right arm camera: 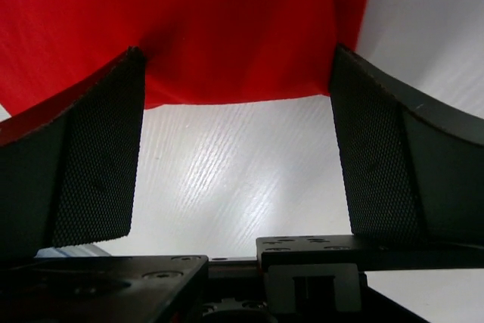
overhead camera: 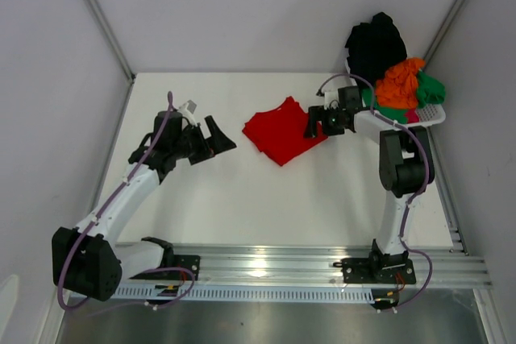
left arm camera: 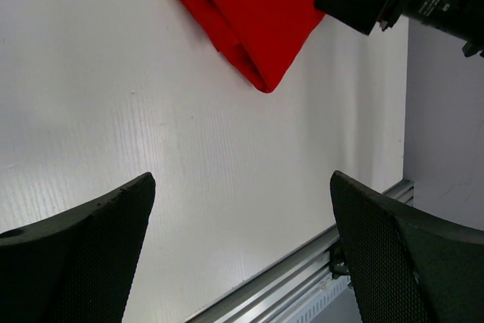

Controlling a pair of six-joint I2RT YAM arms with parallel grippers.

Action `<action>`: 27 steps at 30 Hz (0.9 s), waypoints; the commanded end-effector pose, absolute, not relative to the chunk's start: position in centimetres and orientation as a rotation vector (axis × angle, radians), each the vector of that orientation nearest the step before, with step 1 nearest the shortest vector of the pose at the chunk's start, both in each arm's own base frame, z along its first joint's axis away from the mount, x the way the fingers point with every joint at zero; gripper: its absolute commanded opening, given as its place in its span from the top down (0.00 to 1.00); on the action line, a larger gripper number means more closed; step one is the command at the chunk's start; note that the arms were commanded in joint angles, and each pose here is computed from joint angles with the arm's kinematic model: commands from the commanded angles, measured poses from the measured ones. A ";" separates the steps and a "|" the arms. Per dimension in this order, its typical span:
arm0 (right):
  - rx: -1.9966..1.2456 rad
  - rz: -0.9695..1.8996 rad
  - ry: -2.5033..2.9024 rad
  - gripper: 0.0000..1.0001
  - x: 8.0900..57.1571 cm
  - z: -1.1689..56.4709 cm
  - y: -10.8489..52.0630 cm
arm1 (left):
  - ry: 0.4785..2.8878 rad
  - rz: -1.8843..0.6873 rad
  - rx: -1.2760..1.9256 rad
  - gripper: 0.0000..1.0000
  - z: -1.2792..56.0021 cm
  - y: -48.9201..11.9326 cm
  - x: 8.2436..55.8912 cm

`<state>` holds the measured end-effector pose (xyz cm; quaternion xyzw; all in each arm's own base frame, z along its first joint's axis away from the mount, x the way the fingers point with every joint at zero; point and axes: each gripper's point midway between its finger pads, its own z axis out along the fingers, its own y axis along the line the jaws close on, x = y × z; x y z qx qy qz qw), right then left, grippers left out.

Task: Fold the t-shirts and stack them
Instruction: Neatly place the folded tshirt to the corner

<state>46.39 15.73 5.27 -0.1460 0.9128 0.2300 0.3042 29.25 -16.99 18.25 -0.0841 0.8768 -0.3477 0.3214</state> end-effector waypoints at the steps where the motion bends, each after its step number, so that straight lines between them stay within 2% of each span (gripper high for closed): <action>1: -0.336 0.720 2.397 0.10 44.8 5.6 17.5 | 2.294 -0.865 -0.236 0.01 18.0 -16.6 29.7; 11: -0.301 0.783 2.352 0.12 40.1 7.5 21.4 | 2.260 -0.652 -0.296 0.00 18.9 -13.8 31.1; 20: -0.088 0.737 2.381 0.11 36.4 8.5 23.2 | 2.296 -0.603 -0.291 0.00 19.6 -13.5 32.9; 23: -0.041 0.697 2.398 0.10 35.8 9.3 22.5 | 2.323 -0.670 -0.272 0.00 19.7 -14.1 33.8; 27: 0.088 0.486 2.311 0.03 38.1 15.2 19.4 | 2.333 -0.747 -0.254 0.01 20.2 -14.2 34.4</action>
